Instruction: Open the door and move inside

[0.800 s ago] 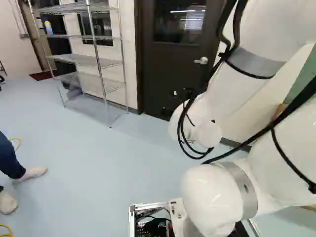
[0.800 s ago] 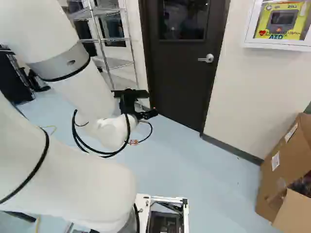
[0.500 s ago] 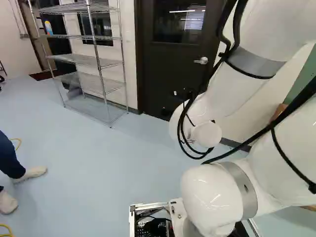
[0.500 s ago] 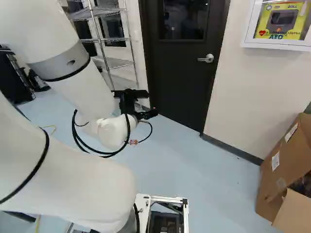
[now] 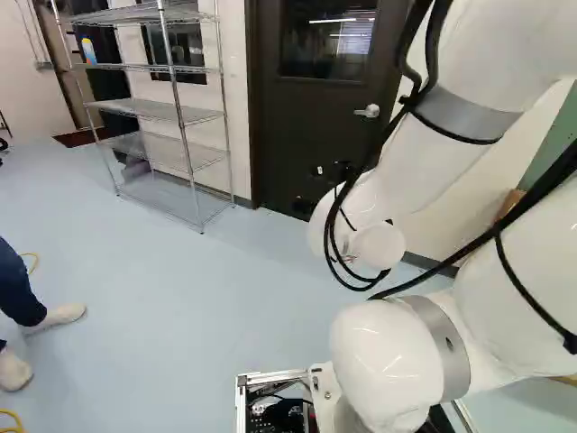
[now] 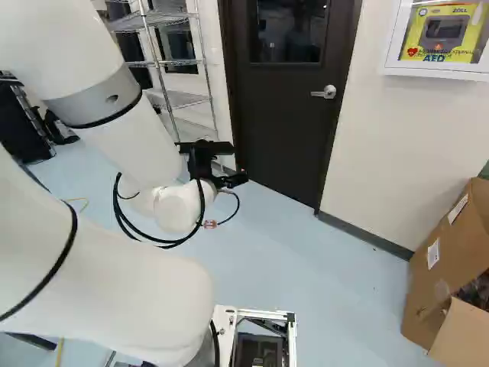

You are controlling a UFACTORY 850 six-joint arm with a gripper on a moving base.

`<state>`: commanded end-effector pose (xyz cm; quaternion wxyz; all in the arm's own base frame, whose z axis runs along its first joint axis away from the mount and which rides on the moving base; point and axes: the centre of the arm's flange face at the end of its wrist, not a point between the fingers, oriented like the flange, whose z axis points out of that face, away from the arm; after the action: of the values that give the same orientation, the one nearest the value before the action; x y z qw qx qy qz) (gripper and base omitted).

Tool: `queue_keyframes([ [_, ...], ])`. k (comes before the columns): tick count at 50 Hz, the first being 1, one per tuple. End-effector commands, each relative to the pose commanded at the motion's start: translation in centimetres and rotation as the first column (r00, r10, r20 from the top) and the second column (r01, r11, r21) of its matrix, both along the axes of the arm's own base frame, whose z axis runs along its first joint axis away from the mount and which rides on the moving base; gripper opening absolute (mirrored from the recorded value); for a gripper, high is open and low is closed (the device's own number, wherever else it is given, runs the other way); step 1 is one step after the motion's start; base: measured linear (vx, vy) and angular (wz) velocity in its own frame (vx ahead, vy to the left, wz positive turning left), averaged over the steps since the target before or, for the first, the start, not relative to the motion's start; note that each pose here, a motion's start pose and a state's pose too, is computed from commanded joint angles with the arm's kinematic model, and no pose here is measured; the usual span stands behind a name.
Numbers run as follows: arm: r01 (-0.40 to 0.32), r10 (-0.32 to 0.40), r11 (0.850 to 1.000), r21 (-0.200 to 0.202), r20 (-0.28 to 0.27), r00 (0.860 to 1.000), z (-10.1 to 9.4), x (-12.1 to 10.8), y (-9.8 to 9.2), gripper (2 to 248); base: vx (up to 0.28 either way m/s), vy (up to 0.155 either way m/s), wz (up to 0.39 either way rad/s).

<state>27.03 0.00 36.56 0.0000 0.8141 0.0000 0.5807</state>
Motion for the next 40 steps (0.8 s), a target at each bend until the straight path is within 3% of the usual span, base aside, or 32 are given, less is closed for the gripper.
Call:
queue_keyframes([
  [22, 0.000, 0.000, 1.000, 0.000, 0.000, 1.000, 0.00, 0.00, 0.00, 247, 0.049, 0.012, -0.003],
  [40, 0.000, 0.000, 1.000, 0.000, 0.000, 1.000, 0.00, 0.00, 0.00, 247, 0.151, 0.051, -0.018],
])
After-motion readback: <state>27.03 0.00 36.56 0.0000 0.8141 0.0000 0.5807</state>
